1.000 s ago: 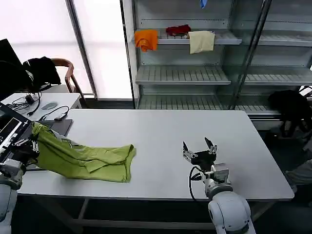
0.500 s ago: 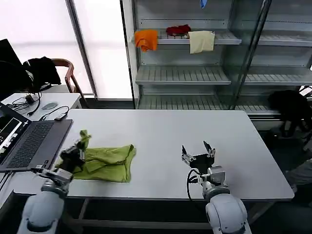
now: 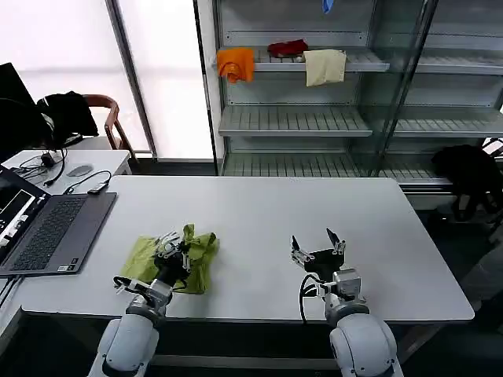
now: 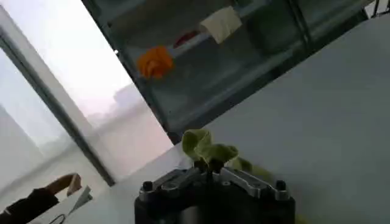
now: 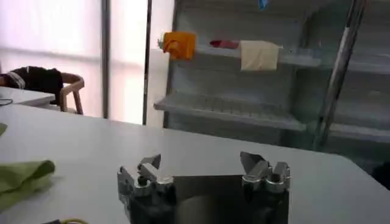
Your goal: Fold and organize the clothes.
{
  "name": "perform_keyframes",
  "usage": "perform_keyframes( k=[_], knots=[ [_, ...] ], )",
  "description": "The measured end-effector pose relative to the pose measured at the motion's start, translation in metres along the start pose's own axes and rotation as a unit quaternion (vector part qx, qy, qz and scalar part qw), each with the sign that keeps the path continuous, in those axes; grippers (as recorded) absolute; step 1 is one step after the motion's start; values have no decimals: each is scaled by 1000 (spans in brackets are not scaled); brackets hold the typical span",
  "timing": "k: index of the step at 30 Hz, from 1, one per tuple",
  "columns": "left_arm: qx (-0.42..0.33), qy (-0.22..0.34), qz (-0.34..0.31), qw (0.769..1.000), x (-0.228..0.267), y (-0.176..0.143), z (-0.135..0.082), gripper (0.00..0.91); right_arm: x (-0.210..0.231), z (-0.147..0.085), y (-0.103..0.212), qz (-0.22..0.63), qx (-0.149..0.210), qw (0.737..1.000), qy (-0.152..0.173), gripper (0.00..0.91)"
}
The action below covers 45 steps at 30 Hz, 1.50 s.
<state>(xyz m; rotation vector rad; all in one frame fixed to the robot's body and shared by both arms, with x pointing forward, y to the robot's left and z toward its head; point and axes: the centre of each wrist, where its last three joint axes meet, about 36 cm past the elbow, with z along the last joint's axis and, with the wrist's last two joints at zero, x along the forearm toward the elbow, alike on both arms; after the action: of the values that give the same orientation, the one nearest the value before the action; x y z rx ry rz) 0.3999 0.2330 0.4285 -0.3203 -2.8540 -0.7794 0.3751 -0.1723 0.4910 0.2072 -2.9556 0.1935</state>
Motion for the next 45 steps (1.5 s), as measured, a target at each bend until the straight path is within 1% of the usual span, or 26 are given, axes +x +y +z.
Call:
perform_keyframes(
  k=[3,4,5,15,22,26,30,33,35,40,45],
  knots=[
    [5,3,4,1000,-4,-8,-1,20,0,-1,1,-1,1,1000,-1,907],
    [6,4,5,1000,-5,-11,-1,81,-1,-1,1,-2,1,1000,-1,907],
    [8,6,5,1000,-7,-14,-1,907,-1,-1,2,-3,1,1000,-1,907],
    [31,28,16,999,-21,-42,6,907,-3,1,6,-6,-2,1000,3,907],
    [56,26,35,998,-21,-61,1,907,-3,2,6,-7,-2,1000,4,907],
    [87,13,44,995,-14,-58,-8,907,-3,3,6,-7,-3,1000,4,907],
    [128,-8,37,991,-4,-35,-21,907,-4,2,6,-9,-3,1000,3,907],
    [153,-13,25,988,4,-11,-20,907,-5,1,7,-11,-4,1000,3,907],
    [164,-9,12,986,8,9,-14,907,-6,2,8,-12,-5,1000,3,907],
    [191,18,-28,981,18,58,12,907,-9,3,12,-16,-8,1000,6,907],
    [228,44,-46,972,21,85,35,907,-8,5,11,-15,-6,1000,8,907]
  ],
)
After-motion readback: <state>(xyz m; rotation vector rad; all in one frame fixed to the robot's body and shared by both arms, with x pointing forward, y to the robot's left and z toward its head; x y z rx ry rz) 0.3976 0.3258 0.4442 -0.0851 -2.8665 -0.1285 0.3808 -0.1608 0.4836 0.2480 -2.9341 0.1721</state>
